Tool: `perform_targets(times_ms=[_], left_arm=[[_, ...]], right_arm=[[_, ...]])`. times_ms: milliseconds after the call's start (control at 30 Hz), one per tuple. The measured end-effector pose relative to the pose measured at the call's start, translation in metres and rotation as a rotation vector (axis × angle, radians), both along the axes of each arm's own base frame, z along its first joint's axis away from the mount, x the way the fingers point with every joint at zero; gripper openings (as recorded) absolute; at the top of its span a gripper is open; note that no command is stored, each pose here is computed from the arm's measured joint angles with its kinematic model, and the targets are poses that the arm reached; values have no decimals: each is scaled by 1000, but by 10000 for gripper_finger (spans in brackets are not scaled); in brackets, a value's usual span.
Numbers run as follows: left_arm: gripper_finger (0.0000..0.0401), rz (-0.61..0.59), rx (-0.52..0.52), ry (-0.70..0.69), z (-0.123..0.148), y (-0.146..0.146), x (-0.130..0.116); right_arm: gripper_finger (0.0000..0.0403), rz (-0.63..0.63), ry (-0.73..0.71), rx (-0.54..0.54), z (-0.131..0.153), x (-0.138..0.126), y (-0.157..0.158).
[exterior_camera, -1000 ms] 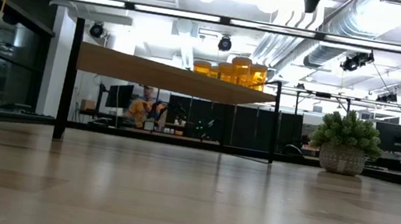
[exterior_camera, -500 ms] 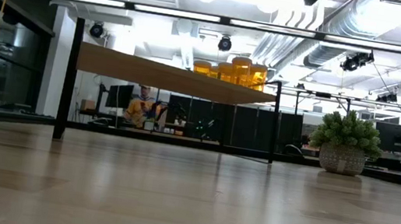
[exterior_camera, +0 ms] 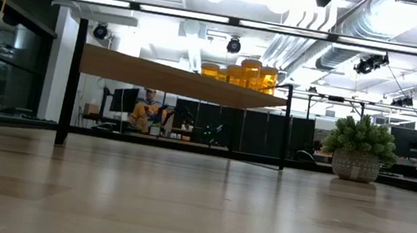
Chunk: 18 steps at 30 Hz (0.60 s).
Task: Pick and place medicine bottles onto shelf by color
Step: Put the pill bottle on the shelf aligned with the other pill bottles
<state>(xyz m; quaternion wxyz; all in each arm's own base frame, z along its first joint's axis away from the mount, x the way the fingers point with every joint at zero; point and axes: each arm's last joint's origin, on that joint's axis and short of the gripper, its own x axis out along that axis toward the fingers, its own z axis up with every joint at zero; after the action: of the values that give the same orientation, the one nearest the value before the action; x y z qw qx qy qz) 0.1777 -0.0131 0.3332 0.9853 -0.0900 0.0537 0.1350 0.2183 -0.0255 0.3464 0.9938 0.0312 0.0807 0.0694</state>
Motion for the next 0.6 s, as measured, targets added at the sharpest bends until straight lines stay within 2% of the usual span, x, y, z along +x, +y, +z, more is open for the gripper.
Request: perform_targets(times_ms=[200, 333, 467, 600], left_arm=[[248, -191, -80, 482, 10, -33, 0], [233, -365, -135, 792, -7, -69, -5], [221, -472, -205, 998, -36, -108, -13], [220, -473, -218, 1120, -59, -140, -24]], right_arm=[[0, -5, 4, 27, 0, 0, 0], [0, -5, 4, 26, 0, 0, 0], [0, -5, 4, 26, 0, 0, 0], [0, -5, 4, 26, 0, 0, 0]])
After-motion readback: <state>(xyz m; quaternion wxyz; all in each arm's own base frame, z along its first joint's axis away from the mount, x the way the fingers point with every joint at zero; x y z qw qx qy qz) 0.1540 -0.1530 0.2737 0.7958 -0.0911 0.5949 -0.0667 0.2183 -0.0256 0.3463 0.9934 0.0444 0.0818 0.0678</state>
